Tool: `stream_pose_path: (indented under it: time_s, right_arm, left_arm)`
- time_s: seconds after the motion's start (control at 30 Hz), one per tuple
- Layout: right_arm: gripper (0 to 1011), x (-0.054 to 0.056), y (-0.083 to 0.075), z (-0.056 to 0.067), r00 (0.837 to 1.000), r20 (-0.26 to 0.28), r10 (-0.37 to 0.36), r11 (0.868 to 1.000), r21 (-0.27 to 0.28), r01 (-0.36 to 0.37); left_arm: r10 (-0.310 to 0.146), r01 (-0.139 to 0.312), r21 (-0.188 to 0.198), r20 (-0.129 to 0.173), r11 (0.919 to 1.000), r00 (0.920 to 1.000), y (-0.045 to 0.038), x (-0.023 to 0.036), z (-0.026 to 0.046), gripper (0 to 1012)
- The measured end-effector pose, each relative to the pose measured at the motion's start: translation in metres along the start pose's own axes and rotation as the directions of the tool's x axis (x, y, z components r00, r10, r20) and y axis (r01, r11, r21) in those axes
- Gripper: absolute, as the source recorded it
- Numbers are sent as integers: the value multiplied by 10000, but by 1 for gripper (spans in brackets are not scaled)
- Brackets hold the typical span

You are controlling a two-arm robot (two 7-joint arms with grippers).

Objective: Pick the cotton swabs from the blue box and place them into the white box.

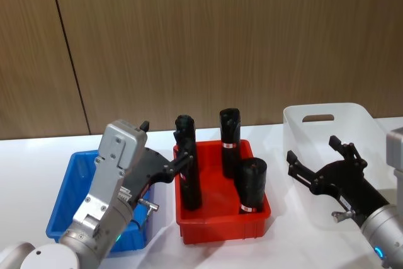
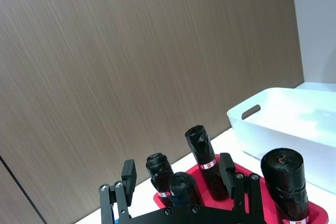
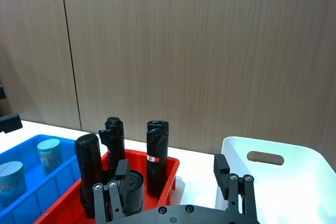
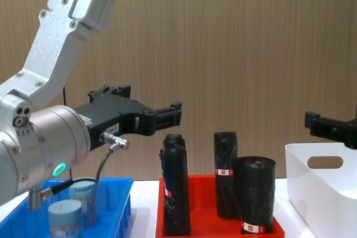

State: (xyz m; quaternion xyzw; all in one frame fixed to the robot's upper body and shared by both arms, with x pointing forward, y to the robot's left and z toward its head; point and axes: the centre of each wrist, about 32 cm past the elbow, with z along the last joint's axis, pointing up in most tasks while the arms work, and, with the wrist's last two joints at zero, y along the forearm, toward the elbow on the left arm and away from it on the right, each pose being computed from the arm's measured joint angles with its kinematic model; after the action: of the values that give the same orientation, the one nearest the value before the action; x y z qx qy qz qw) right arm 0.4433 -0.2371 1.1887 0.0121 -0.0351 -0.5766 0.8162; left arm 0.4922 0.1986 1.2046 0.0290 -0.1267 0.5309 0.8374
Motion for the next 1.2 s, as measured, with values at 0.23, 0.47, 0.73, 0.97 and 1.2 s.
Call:
stream_pose_path:
  time_s: [0.23, 0.47, 0.73, 0.97, 1.2]
  right_arm:
    - [1002, 0, 0, 0, 10000, 0, 0, 10000, 0, 0]
    - [1002, 0, 0, 0, 10000, 0, 0, 10000, 1, 0]
    - [1002, 0, 0, 0, 10000, 0, 0, 10000, 1, 0]
    - [1002, 0, 0, 0, 10000, 0, 0, 10000, 1, 0]
    - [1002, 0, 0, 0, 10000, 0, 1, 10000, 0, -1]
  left_arm:
    - [-69, 66, 191, 155, 9998, 9999, -3, 62, -13, 1004]
    - [160, -166, 662, 94, 9977, 9998, 18, 132, -41, 1004]
    - [801, -741, 1505, -342, 9858, 9962, 89, 217, -92, 1004]
    - [1292, -1119, 2096, -708, 9714, 9891, 147, 262, -141, 1004]
    - [1814, -1441, 2677, -1204, 9527, 9760, 186, 316, -217, 1004]
